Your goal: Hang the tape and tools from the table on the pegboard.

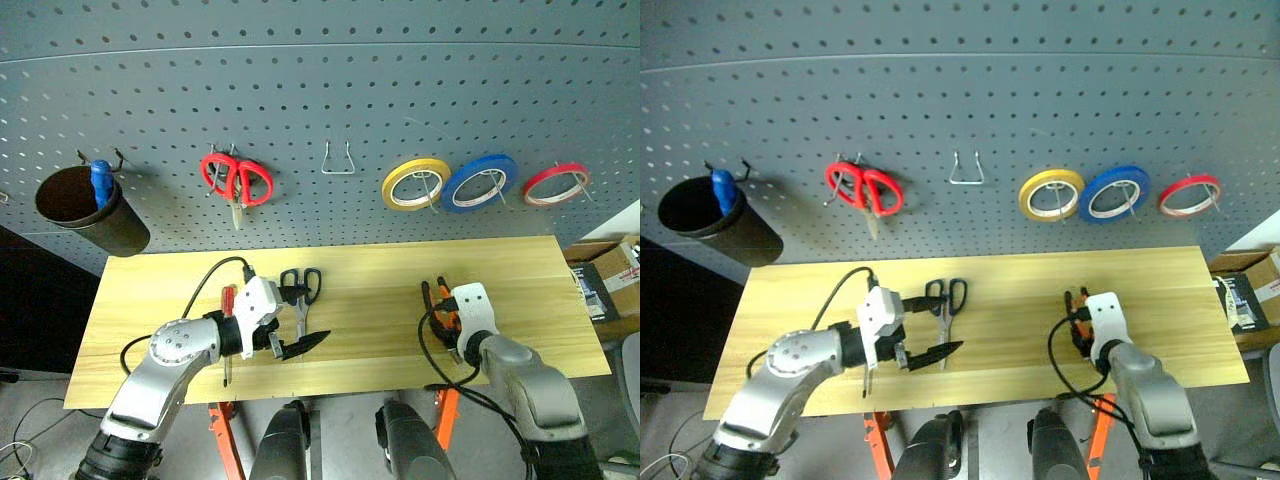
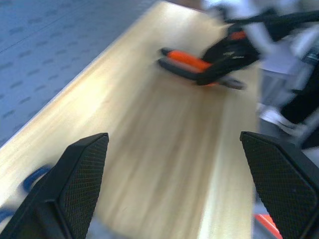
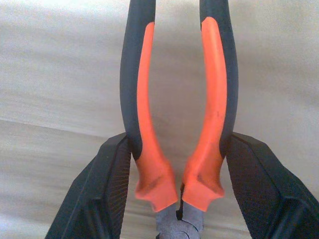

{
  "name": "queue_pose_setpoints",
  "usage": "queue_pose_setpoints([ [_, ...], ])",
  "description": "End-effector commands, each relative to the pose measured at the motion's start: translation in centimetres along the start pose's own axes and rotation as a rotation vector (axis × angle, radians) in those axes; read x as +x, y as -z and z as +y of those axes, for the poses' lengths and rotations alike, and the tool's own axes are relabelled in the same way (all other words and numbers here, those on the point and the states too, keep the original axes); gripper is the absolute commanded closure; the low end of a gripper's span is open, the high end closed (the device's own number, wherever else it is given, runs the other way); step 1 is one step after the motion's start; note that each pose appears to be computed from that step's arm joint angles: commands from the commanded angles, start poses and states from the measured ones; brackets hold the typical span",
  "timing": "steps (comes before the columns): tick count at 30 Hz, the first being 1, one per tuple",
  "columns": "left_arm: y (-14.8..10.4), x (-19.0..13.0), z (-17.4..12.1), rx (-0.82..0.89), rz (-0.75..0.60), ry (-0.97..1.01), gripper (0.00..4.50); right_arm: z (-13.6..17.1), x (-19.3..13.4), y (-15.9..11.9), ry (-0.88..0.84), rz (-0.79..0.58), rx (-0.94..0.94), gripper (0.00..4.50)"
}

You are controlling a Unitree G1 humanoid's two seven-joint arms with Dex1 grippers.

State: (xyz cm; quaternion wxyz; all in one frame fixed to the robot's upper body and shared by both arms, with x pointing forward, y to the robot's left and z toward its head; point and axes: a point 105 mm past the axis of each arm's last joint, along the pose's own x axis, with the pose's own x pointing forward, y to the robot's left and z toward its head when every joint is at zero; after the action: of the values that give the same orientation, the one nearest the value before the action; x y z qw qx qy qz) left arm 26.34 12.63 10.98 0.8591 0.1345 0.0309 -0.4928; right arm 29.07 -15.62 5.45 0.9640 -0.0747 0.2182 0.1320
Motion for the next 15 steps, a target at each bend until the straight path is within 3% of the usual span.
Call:
queue_pose_setpoints([
  [1,-1.8,-1.0,-0.2,0.026,-0.101,-0.074,0.00,3.4,-2.9,-4.7,-0.105,-0.244,-0.011,1.89],
  [9,-1.6,-3.7,1.2,0.055,-0.163,-0.278,0.00,8.8,-6.5,-11.8,-0.229,-0.604,-0.043,1.89],
  [15,-3.0,-5.0,3.5,0.088,-0.231,-0.450,0.00,9.7,-5.6,-17.9,-0.201,-0.835,-0.078,1.89],
])
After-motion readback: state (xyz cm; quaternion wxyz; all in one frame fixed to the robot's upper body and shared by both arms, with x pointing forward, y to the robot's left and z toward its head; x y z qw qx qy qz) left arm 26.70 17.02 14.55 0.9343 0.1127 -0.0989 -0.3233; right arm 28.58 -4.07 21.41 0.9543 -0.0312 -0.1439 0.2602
